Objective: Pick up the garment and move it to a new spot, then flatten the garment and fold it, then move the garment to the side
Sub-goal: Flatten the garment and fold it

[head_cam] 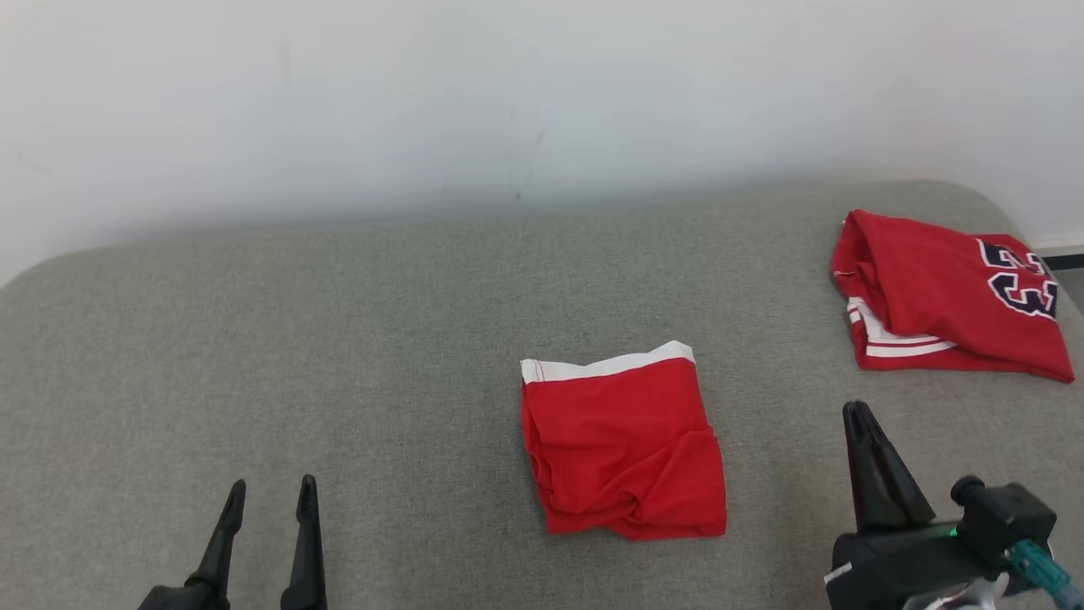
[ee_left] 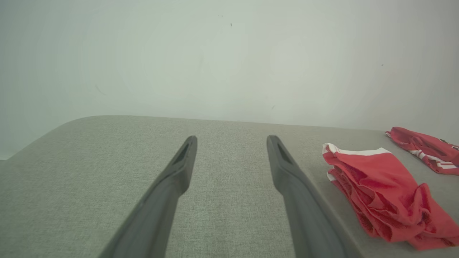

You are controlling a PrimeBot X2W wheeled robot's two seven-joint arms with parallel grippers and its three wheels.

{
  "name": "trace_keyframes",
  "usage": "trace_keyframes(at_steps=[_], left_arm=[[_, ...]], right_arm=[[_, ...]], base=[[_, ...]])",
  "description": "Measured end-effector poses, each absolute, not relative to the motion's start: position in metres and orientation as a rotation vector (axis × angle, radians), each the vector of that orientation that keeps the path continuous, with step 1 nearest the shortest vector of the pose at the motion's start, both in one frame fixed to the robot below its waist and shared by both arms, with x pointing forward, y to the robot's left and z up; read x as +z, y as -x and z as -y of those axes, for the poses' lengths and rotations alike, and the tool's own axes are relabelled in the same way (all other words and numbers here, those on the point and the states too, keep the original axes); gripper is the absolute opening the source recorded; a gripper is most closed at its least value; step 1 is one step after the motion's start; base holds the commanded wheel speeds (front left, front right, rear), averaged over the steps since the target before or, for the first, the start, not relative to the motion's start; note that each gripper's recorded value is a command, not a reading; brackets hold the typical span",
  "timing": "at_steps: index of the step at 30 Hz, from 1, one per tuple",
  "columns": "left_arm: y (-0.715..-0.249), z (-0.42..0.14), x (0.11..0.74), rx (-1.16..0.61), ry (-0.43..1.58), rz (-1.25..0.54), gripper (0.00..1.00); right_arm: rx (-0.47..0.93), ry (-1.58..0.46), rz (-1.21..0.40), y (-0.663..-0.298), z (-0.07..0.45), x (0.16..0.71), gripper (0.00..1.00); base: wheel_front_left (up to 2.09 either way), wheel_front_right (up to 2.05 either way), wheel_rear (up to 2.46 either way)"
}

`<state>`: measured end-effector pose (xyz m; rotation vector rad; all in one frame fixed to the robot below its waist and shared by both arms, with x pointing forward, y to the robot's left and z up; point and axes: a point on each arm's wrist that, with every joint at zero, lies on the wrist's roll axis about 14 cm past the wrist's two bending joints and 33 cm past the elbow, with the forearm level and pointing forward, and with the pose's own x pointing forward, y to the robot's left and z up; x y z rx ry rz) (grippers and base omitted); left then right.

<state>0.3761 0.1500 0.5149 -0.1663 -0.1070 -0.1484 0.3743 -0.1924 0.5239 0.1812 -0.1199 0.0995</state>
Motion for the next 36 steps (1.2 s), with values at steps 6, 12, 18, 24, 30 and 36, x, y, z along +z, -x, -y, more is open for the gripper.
trace_keyframes(at_steps=[6,12,18,24,30,36], left_arm=[[-0.371,-0.157,0.519,-0.132,0.153,0.12,1.0],[-0.365,-0.165,0.519,-0.11,0.138,0.123,1.0],[-0.356,-0.169,0.515,-0.105,0.114,0.111,1.0],[-0.349,-0.168,0.513,-0.112,0.113,0.104,1.0],[-0.343,-0.167,0.512,-0.121,0.115,0.101,1.0],[-0.339,-0.169,0.514,-0.124,0.115,0.107,1.0]], right_arm=[[0.071,-0.183,0.118,-0.357,0.199,0.521,1.0],[0.069,-0.186,0.115,-0.35,0.197,0.519,1.0],[0.078,-0.173,0.117,-0.347,0.192,0.518,1.0],[0.099,-0.166,0.12,-0.348,0.187,0.52,1.0],[0.112,-0.159,0.11,-0.351,0.184,0.518,1.0],[0.12,-0.16,0.102,-0.354,0.181,0.516,1.0]], base=[[0.0,0.0,0.0],[0.0,0.0,0.0],[0.0,0.0,0.0],[0.0,0.0,0.0],[0.0,0.0,0.0],[0.0,0.0,0.0]])
